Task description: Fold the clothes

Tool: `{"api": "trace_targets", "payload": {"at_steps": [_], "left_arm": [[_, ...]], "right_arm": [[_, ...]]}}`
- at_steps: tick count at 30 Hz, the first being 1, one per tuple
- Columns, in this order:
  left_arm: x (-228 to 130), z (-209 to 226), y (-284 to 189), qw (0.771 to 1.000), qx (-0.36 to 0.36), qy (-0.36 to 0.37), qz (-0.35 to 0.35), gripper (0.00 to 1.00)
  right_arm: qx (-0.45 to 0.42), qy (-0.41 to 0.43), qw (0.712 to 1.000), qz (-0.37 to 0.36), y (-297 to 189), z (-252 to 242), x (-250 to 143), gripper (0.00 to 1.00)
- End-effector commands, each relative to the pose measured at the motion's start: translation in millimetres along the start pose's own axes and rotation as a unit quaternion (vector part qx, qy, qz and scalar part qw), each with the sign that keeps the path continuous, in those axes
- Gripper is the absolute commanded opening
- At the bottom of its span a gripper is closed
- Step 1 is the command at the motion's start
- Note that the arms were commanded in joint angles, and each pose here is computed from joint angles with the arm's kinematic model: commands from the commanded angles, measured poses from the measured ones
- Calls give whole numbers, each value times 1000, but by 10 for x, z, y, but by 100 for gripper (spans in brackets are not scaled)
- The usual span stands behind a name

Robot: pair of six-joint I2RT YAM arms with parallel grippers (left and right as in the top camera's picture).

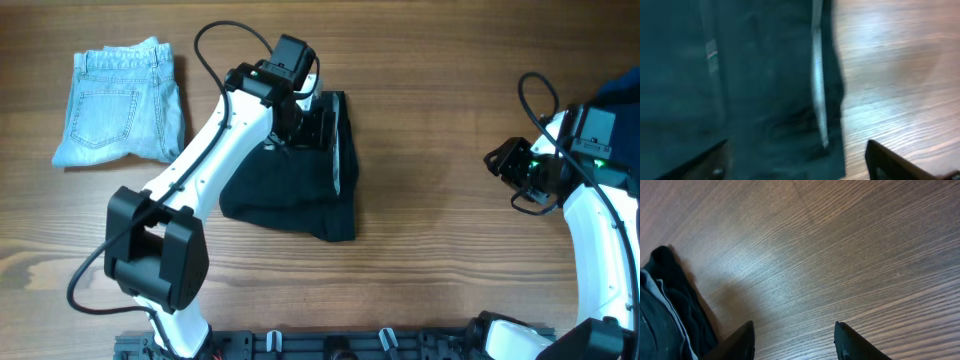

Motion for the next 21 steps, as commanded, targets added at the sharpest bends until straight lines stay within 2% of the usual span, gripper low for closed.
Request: {"api": "trace_targets", "payload": {"at_steps": [1,3,6,9,13,18,19,20,21], "left_arm": [[140,356,-557,996,55,-40,-58,92],[95,692,-690,993,67,-85,-57,100],[-17,1085,-627,987,66,-141,-32,100],[-224,1499,-340,978,60,-199,10,100],[-297,1651,119,979,-30,-202,28,100],[-321,1892,498,974,-35,-218,45,100],[-302,1867,552,975,-53,-213,44,99],[-293,1834,582,975,-70,-206,44,96],[-287,1793,608,975,-87,-198,45,86]], "right_arm": [[7,-13,1000,12,23,22,-31,52],[45,-46,998,28,16,120,-79,52],[97,-77,991,50,-7,247,-148,52],[101,-76,991,51,-10,259,-152,52],[102,-76,991,49,-10,263,-144,52],[102,-76,991,50,-10,261,-147,52],[102,-76,991,49,-10,262,-145,52],[102,-76,991,49,-10,264,-142,52],[102,-76,991,49,-10,264,-142,52]]}}
Point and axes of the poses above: each gripper's point midway between its finger pads, its own y axis out along the fingers, its own z axis along the line the jaws close on, x = y × z, the point moved 4 cm from there along -y, back along the fingers, and after that the axes turned 9 degrees about y, right-handed, at the moved point
